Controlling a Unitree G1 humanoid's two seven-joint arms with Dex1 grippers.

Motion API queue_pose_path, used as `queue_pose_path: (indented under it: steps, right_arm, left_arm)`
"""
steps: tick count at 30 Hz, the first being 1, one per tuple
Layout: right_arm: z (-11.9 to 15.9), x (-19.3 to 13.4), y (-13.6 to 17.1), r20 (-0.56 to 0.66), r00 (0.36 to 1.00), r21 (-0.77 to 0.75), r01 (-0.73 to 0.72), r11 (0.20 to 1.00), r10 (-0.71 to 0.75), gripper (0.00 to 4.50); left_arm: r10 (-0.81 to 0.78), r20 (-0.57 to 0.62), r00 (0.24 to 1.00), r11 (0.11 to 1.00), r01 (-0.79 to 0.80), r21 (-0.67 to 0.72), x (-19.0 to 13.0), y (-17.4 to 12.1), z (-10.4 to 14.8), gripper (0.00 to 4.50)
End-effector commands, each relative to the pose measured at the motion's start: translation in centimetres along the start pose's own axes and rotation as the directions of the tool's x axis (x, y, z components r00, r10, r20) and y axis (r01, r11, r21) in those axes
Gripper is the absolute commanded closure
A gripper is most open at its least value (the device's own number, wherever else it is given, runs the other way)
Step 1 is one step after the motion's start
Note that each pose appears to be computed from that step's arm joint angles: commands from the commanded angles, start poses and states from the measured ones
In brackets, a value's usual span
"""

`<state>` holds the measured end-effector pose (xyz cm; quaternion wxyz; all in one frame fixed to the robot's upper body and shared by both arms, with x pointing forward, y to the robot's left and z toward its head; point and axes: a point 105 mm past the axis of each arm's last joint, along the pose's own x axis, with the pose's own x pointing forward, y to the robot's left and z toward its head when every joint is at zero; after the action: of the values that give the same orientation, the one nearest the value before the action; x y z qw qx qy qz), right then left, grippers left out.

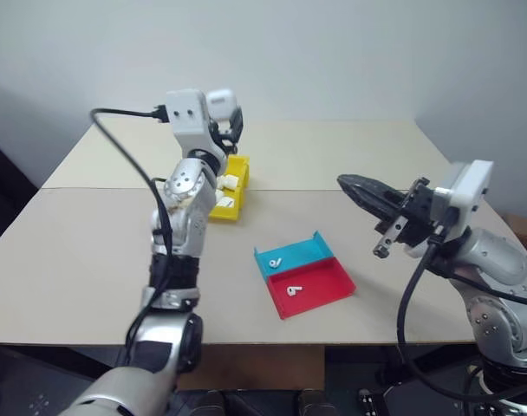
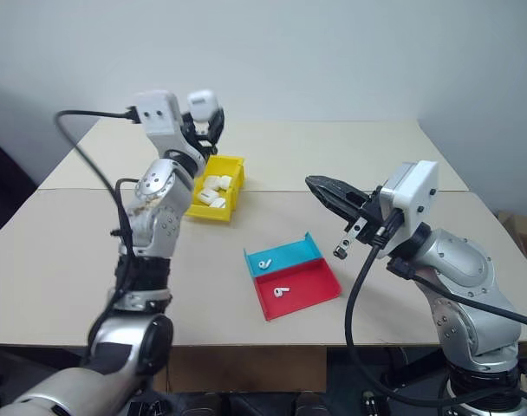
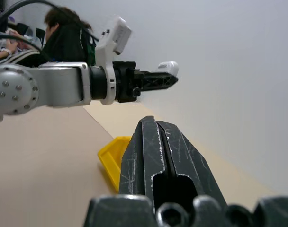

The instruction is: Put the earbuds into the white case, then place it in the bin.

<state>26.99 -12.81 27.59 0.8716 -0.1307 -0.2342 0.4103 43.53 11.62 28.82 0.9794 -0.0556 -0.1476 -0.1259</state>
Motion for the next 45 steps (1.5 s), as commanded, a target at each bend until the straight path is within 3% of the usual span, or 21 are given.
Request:
queue_pose_path:
  steps: [1,2,5,9,13,17,19,25,28,32,35,38,43,45]
  right_arm:
    - [0.4,0.2,0.2,0.002,1.000,-0.028,-0.017,0.999,0.017,4.47]
    - [0.4,0.2,0.2,0.000,1.000,-0.030,-0.017,0.999,0.017,4.47]
    - [0.0,0.1,0.4,-0.023,0.999,-0.041,-0.025,0.999,0.024,4.47]
    - [-0.9,-0.2,1.1,-0.070,0.997,-0.051,-0.039,0.998,0.035,4.47]
    - [-1.3,-0.3,1.3,-0.089,0.995,-0.060,-0.043,0.997,0.037,4.47]
    - [-1.4,-0.2,1.4,-0.095,0.995,-0.065,-0.043,0.997,0.037,4.50]
    - [-1.5,-0.3,1.5,-0.099,0.994,-0.069,-0.046,0.997,0.039,4.50]
    - [-1.5,-0.4,1.5,-0.109,0.993,-0.083,-0.049,0.995,0.040,4.50]
    - [-1.6,-0.6,1.5,-0.125,0.991,-0.097,-0.060,0.993,0.047,4.50]
    - [-2.5,-1.3,1.8,-0.198,0.976,-0.105,-0.112,0.988,0.089,4.50]
    - [-3.8,-2.6,1.7,-0.291,0.949,-0.015,-0.129,0.992,0.119,4.50]
    - [-4.8,-4.9,1.2,-0.401,0.905,-0.061,-0.179,0.982,0.140,4.50]
    - [-4.7,-7.8,0.1,-0.490,0.854,-0.075,-0.238,0.968,0.172,4.50]
    - [-4.2,-9.5,-0.7,-0.525,0.830,-0.062,-0.262,0.963,0.191,4.50]
  left_arm:
    - [0.085,0.035,0.996,0.991,-0.088,0.096,0.9,0.7,0.4,1.73]
    - [0.154,-0.011,0.988,0.983,-0.152,0.106,1.2,1.4,-0.4,1.73]
    - [0.230,-0.093,0.969,0.932,-0.192,0.307,1.4,2.4,-2.4,1.73]
    - [0.174,-0.227,0.958,0.941,-0.093,0.325,1.1,2.3,-5.8,1.73]
    - [0.161,-0.269,0.949,0.939,-0.064,0.337,1.2,2.2,-6.9,1.73]
    - [0.176,-0.294,0.939,0.928,-0.059,0.367,1.3,2.4,-7.9,0.42]
    - [0.179,-0.290,0.940,0.932,-0.068,0.355,1.4,2.4,-8.1,0.01]
    - [0.144,-0.171,0.975,0.950,-0.087,0.301,2.2,1.8,-5.7,0.01]
    - [0.000,-0.137,0.991,0.997,0.009,0.072,1.7,0.0,-4.3,0.01]
    - [-0.087,-0.055,0.995,0.991,0.092,0.094,-0.1,-0.7,-3.3,0.01]
    - [-0.173,-0.057,0.983,0.984,0.175,0.039,-2.8,0.0,-3.9,0.01]
    - [-0.321,-0.100,0.942,0.929,0.334,0.161,-6.4,0.1,-4.6,0.01]
    - [-0.461,-0.147,0.875,0.864,0.480,0.153,-11.1,0.8,-4.0,0.01]
    - [-0.503,-0.253,0.826,0.809,0.554,0.197,-14.0,2.5,-4.3,0.01]
